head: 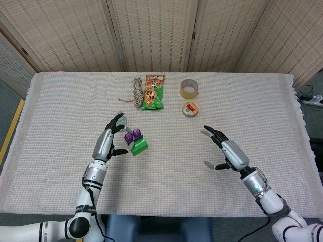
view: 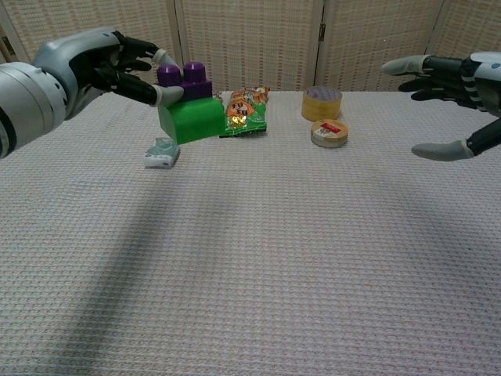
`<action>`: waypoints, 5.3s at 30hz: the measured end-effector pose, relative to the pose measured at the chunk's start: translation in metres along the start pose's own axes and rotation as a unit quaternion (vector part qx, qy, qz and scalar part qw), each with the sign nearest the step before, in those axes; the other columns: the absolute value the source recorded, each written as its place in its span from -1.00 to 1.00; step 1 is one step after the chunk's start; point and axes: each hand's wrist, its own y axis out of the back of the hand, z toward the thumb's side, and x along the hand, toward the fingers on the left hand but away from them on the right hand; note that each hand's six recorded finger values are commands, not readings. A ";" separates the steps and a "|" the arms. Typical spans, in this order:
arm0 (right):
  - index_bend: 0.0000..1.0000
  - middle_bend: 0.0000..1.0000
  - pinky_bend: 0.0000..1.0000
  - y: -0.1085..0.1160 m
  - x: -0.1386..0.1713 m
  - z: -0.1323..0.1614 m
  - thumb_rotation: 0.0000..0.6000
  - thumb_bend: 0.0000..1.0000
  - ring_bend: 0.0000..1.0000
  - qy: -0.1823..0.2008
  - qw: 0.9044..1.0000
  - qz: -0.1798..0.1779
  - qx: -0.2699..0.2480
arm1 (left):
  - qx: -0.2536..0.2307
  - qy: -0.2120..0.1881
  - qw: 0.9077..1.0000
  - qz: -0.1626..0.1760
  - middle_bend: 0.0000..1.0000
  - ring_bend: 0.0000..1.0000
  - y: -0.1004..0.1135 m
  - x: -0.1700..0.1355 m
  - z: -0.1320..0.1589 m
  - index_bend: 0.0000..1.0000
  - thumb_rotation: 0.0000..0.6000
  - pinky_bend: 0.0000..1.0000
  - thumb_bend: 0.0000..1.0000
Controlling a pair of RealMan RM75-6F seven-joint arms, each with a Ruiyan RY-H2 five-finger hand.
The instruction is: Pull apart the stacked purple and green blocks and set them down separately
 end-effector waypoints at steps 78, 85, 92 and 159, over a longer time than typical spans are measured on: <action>-0.50 -1.00 -1.00 -0.110 -0.120 0.068 1.00 -0.34 -1.00 0.013 0.895 0.231 -0.381 | -0.135 -0.021 0.987 -0.081 -0.76 -1.00 -0.040 -0.014 0.019 0.46 1.00 -1.00 0.01; -0.06 -1.00 -1.00 -0.107 -0.123 0.071 1.00 -0.34 -1.00 0.014 0.896 0.221 -0.384 | -0.137 -0.021 0.987 -0.081 -0.76 -1.00 -0.039 -0.015 0.017 0.46 1.00 -1.00 0.01; 0.37 -0.90 -1.00 -0.106 -0.124 0.071 1.00 -0.34 -0.98 0.015 0.901 0.207 -0.381 | -0.142 -0.026 0.987 -0.074 -0.74 -1.00 -0.037 -0.015 0.018 0.46 1.00 -1.00 0.02; 0.05 -0.99 -1.00 -0.029 -0.005 -0.079 1.00 -0.34 -1.00 -0.191 0.966 0.069 0.157 | -0.007 0.005 0.998 -0.065 -0.75 -1.00 -0.072 -0.009 -0.108 0.16 1.00 -1.00 0.04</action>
